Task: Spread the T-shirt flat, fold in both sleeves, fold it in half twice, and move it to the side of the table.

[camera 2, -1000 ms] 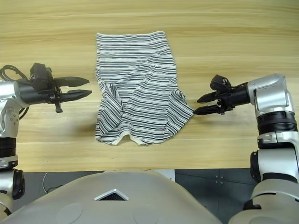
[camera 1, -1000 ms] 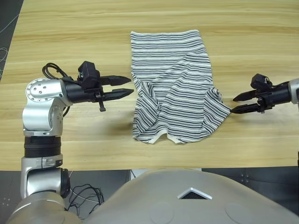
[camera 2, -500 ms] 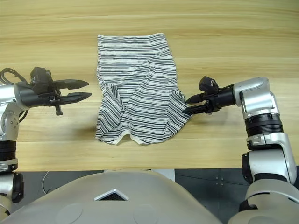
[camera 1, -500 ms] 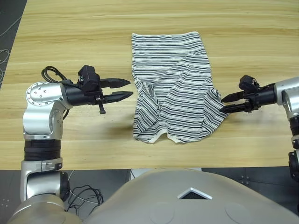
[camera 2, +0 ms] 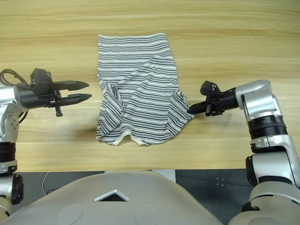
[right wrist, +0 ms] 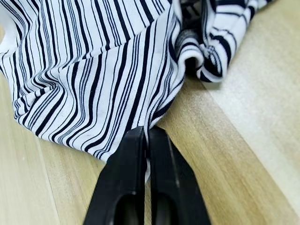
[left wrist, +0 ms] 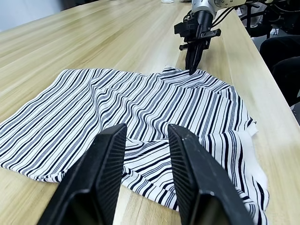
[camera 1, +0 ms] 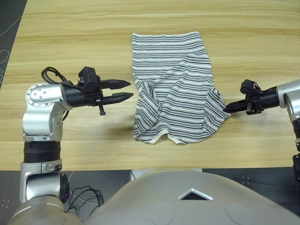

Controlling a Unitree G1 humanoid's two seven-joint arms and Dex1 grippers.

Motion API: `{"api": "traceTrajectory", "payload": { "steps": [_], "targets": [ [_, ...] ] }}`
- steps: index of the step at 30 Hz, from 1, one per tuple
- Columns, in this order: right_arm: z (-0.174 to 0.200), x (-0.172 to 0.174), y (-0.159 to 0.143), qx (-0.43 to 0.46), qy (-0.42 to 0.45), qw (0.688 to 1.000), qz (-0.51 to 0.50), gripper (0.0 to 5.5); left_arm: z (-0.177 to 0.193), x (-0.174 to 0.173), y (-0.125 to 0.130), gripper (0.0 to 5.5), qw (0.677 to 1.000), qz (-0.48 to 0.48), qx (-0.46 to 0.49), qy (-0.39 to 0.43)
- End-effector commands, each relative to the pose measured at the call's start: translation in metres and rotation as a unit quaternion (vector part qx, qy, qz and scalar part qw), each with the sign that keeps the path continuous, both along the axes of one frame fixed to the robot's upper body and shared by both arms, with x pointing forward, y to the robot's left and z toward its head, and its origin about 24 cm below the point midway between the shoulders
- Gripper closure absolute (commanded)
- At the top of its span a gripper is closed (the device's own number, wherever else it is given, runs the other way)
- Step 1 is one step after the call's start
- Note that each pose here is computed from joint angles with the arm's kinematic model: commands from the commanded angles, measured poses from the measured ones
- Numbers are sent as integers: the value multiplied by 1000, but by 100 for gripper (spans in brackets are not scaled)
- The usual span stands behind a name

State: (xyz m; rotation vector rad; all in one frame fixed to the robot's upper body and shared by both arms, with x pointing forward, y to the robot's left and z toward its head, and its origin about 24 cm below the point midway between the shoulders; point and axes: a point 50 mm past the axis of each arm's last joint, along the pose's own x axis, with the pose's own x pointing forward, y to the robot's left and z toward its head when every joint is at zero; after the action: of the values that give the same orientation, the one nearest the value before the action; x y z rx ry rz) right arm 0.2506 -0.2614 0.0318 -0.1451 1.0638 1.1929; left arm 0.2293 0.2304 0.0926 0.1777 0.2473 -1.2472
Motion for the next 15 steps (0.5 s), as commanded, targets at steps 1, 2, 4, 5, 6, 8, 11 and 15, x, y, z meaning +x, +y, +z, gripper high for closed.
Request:
{"api": "traceTrajectory", "payload": {
  "steps": [1,2,4,5,6,8,11,15],
  "targets": [
    [-30,-25,-9,-57,62,996,-7,537,3,0,2,387,1000,5,15,-9],
    [-30,-25,-9,-57,61,996,-7,537,3,0,2,387,1000,5,15,-9],
    [-27,-23,-8,-54,55,997,-5,537,3,0,1,387,1000,4,15,-9],
    [-25,-22,-7,-53,48,997,-1,537,3,0,1,387,1000,3,15,-9],
    [-19,-17,-4,-50,29,998,5,537,3,0,1,387,1000,3,15,-8],
    [1,-4,7,-31,-20,999,22,537,3,0,0,387,1000,2,15,-8],
    [30,8,27,-11,-77,995,56,537,3,1,0,387,1000,1,14,-9],
    [43,10,36,-19,-106,991,75,537,2,3,-3,387,1000,-2,14,-10]
  ]
}}
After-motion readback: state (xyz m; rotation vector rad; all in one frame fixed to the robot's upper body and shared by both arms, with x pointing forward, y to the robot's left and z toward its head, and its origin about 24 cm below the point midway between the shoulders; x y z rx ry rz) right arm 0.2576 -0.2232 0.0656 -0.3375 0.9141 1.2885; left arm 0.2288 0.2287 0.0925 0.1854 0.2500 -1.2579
